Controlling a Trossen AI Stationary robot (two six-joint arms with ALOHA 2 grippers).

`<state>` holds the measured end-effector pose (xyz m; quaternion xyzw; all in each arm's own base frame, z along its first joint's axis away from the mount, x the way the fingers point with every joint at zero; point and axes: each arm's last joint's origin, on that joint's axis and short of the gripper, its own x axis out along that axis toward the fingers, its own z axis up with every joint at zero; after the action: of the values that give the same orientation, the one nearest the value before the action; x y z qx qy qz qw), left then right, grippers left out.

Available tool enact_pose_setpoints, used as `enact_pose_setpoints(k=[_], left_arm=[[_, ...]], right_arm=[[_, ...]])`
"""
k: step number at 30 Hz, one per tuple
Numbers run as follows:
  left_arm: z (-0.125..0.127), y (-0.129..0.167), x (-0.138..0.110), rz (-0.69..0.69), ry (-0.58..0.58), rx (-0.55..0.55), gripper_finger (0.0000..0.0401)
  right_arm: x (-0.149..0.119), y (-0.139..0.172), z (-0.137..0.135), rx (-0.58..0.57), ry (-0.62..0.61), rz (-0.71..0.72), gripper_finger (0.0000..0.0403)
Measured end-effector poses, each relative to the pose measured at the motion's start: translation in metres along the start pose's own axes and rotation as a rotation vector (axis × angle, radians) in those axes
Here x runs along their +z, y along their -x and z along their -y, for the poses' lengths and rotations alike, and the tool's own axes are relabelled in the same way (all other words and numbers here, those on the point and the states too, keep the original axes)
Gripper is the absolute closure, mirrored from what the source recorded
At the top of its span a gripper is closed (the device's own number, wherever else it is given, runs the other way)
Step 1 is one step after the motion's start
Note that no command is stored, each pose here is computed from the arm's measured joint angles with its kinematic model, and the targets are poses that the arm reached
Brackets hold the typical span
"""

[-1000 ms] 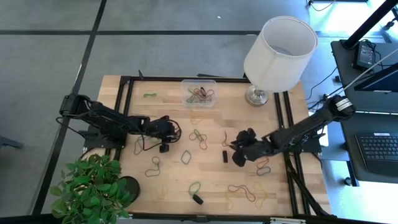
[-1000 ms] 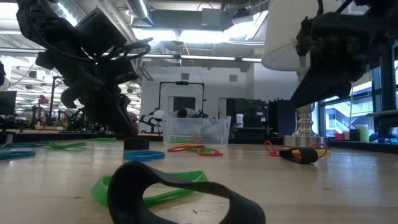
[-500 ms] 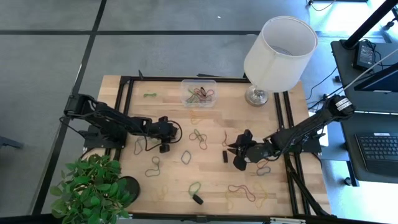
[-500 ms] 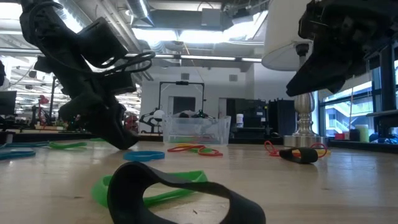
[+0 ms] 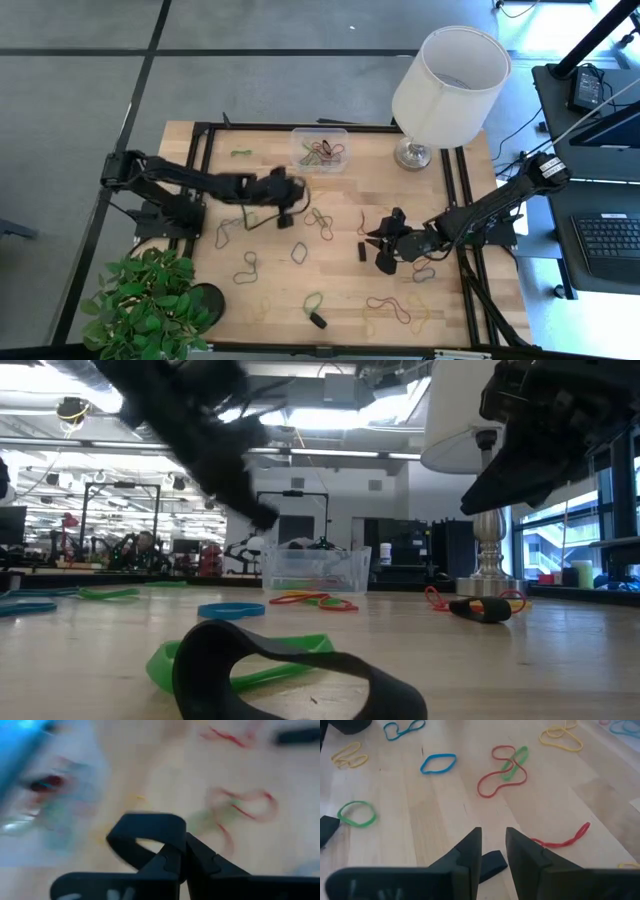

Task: Pick and place rubber bands into bin
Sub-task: Put the black rubber band into the transparent bin

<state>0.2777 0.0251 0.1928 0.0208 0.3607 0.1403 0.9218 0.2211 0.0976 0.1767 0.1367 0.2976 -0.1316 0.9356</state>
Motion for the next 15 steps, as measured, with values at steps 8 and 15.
enact_pose_setpoints(k=[8,15], left_arm=[[-0.069,-0.003,0.089,-0.103,0.021,0.100,0.0398],[-0.128,-0.066,0.116,-0.318,0.082,0.117,0.0398]], right_arm=[[0.001,0.000,0.000,0.005,0.041,0.008,0.0312],[0.001,0.000,-0.001,0.007,0.043,0.010,0.0312]])
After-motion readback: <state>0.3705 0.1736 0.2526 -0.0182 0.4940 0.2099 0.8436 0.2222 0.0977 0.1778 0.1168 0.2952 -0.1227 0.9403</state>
